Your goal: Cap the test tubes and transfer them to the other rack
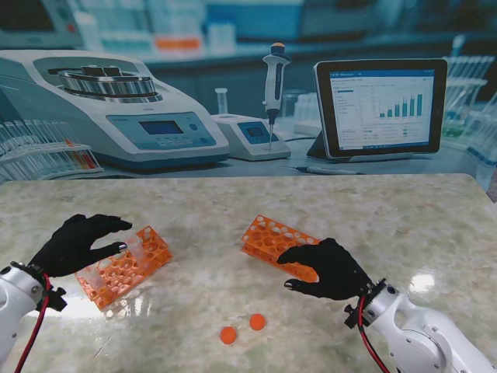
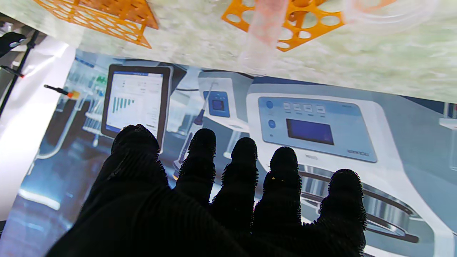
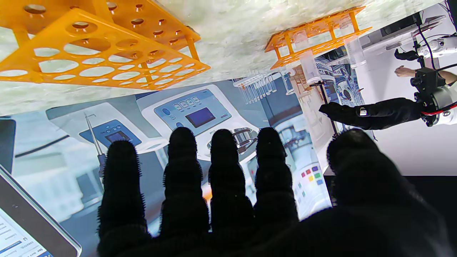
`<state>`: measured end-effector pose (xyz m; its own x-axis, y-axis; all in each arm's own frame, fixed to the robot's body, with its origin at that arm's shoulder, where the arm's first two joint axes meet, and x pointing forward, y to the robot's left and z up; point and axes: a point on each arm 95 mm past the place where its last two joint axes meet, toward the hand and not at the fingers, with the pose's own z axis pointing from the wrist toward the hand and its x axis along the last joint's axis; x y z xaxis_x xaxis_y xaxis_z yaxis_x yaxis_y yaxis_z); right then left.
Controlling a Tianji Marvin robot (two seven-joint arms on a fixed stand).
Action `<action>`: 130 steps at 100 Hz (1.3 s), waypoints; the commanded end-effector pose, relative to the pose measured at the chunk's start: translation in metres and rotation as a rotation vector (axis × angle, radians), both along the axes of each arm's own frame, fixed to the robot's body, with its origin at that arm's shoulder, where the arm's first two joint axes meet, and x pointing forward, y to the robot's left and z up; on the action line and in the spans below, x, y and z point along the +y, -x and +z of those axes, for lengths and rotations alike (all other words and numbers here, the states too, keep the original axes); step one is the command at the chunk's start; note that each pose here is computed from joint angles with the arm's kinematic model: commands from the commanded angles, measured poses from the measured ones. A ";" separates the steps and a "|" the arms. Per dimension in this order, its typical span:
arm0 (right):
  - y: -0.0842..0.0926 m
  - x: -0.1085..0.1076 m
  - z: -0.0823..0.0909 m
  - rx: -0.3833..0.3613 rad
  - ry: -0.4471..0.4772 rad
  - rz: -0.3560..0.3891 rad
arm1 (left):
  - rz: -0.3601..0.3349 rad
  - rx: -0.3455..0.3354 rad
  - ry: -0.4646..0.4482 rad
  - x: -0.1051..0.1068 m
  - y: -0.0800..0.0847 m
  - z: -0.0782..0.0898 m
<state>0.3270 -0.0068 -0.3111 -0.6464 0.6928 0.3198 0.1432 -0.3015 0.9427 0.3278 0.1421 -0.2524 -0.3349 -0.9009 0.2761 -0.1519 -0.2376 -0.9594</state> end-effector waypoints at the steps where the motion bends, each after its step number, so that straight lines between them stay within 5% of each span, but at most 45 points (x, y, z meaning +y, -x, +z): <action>1: 0.002 0.001 -0.003 0.010 0.002 0.003 | 0.023 0.022 -0.005 0.009 0.005 -0.010; 68: 0.001 0.004 -0.003 0.020 0.009 0.013 | 0.148 0.023 -0.075 0.059 0.032 -0.042; 130: 0.001 0.007 -0.004 0.027 0.015 0.023 | 0.204 0.049 -0.079 0.072 0.033 -0.078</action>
<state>0.3277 -0.0010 -0.3125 -0.6562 0.6830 0.3209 0.1656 -0.2846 0.9442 0.2945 0.2141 -0.3249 -0.1393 -0.9675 0.2111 -0.1457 -0.1908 -0.9707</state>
